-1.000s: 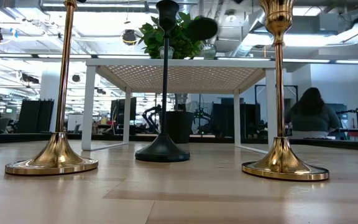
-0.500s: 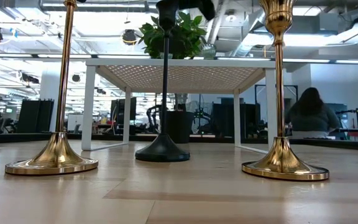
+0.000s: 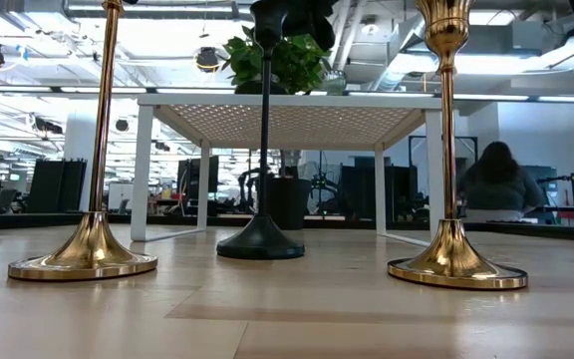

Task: Pick & Place candle stick holders
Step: Put the top black candle holder on the shelf

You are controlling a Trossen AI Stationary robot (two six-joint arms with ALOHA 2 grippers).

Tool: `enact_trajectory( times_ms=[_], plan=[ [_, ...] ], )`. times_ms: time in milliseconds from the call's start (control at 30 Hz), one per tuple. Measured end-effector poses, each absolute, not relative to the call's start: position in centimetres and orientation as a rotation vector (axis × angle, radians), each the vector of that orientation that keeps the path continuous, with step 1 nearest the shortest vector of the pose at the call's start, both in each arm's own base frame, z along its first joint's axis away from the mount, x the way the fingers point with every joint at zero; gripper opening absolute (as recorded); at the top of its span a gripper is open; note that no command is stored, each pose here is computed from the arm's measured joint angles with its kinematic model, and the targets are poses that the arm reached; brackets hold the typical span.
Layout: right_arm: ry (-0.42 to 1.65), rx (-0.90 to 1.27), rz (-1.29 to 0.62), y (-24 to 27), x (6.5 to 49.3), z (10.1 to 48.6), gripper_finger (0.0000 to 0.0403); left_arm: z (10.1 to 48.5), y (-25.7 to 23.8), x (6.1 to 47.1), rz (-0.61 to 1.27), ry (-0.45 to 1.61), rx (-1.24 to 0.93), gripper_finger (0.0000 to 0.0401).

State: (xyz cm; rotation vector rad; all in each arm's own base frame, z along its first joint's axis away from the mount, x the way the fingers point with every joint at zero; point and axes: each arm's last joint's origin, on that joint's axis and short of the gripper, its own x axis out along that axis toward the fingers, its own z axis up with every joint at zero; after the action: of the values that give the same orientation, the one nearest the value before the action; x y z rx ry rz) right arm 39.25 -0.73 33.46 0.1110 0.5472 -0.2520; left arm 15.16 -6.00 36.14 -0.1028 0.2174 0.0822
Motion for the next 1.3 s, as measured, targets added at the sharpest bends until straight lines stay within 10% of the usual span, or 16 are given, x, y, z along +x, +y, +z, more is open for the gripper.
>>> enact_trajectory(
  times_ms=[1300],
  plan=[
    [0.572, 0.137, -0.206, -1.5, 41.5, 30.8, 0.0000, 36.1, -6.0, 15.2, 0.082, 0.220, -0.101, 0.0003]
  ],
)
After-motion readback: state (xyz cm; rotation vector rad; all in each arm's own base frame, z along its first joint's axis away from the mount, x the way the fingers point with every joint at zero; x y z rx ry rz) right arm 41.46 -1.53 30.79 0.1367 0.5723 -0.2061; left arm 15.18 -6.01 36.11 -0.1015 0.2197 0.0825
